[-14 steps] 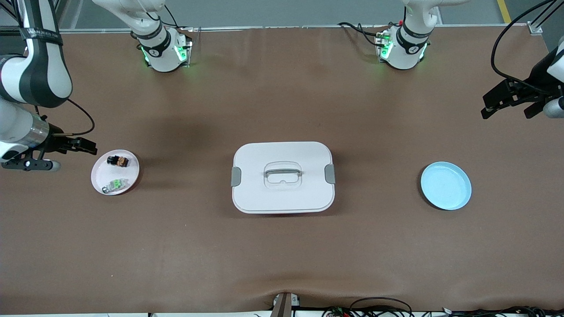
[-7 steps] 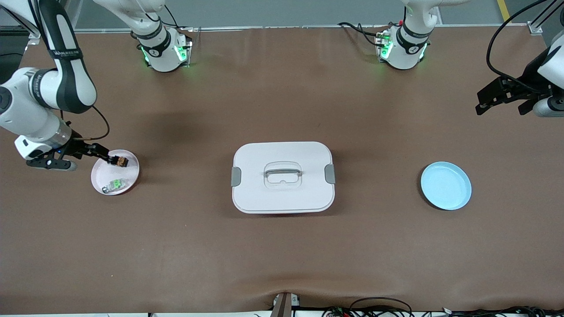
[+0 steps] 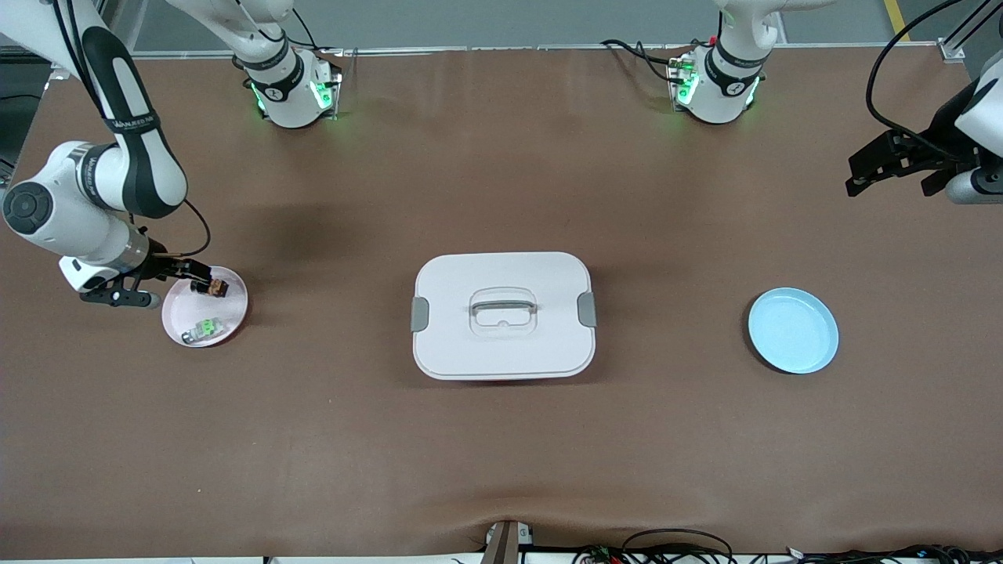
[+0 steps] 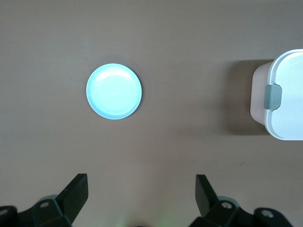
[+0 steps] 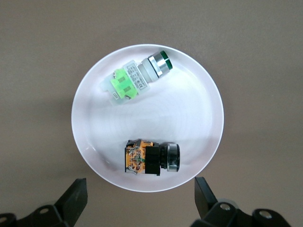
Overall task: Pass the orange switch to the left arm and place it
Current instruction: 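Move the right gripper over the black switch on the white plate, then lower the right gripper and close it on the black switch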
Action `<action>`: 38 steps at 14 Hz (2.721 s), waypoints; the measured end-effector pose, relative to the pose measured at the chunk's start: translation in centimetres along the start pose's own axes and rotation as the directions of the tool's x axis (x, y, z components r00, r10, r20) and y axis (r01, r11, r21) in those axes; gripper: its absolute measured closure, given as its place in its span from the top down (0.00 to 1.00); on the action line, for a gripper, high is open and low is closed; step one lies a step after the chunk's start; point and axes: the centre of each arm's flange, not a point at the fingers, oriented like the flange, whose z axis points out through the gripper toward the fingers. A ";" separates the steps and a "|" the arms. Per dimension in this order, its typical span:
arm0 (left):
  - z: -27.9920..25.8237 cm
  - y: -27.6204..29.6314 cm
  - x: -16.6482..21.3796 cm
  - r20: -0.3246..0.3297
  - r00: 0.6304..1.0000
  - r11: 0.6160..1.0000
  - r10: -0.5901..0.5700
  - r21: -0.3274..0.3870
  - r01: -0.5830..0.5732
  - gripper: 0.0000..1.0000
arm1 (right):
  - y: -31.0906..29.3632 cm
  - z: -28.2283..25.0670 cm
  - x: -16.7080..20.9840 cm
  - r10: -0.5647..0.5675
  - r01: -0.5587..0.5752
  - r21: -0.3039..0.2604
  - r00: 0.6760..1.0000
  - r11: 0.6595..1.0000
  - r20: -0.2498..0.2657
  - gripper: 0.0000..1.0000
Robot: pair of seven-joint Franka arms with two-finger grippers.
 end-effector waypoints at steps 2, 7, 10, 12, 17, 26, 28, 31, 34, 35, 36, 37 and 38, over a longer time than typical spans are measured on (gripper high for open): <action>0.0 -0.3 0.0 0.000 1.000 1.000 -0.005 0.000 0.005 1.00 | 0.1 1.4 0.1 0.002 -0.002 0.000 1.000 1.000 0.001 1.00; 0.0 0.2 0.0 0.001 1.000 1.000 0.003 0.000 -0.003 1.00 | 0.8 4.8 0.2 0.017 -0.017 0.003 1.000 1.000 0.012 1.00; 0.0 0.3 -0.1 0.003 1.000 1.000 -0.005 0.000 0.005 1.00 | 1.1 6.2 0.0 0.029 -0.030 0.005 0.999 1.000 0.032 1.00; 0.0 0.3 -0.1 0.004 1.000 1.000 -0.015 0.000 0.015 1.00 | 1.3 6.4 -0.1 0.034 -0.034 0.005 0.999 0.999 0.037 1.00; 0.1 0.6 -0.1 0.005 1.000 1.000 -0.011 0.000 0.011 1.00 | 1.3 7.4 -0.2 0.035 -0.035 0.007 0.998 0.999 0.054 1.00; 1.3 0.3 0.6 0.032 0.999 0.999 -0.020 -0.044 0.022 1.00 | 1.2 7.9 -0.2 0.036 -0.036 0.007 0.998 0.999 0.050 1.00; 1.3 -0.3 0.7 0.032 0.999 0.998 -0.032 -0.044 0.033 1.00 | 1.2 8.0 -0.1 0.035 -0.035 0.007 0.998 0.999 0.050 1.00; 1.3 -0.4 0.7 0.032 0.999 0.998 -0.033 -0.044 0.034 1.00 | 1.1 8.0 -0.1 0.034 -0.034 0.007 0.998 0.999 0.049 0.93; 1.3 0.1 0.7 0.033 0.999 0.999 -0.025 -0.047 0.027 1.00 | 1.1 8.0 0.0 0.033 -0.033 0.007 0.998 0.999 0.048 0.72; 1.3 0.2 0.7 0.033 0.999 0.999 -0.022 -0.047 0.023 1.00 | 1.1 8.0 0.0 0.033 -0.033 0.008 0.998 0.999 0.047 0.72; 1.3 0.4 0.6 0.033 0.999 0.999 -0.019 -0.047 0.020 1.00 | 1.1 8.0 0.0 0.032 -0.032 0.008 0.998 0.999 0.047 0.72; 1.3 0.5 0.6 0.033 0.999 0.999 -0.017 -0.048 0.019 1.00 | 1.0 8.0 0.0 0.031 -0.032 0.008 0.998 0.999 0.047 0.72; 1.3 0.6 0.6 0.033 0.999 0.999 -0.016 -0.048 0.017 1.00 | 1.0 8.0 0.1 0.030 -0.031 0.008 0.998 0.999 0.046 0.72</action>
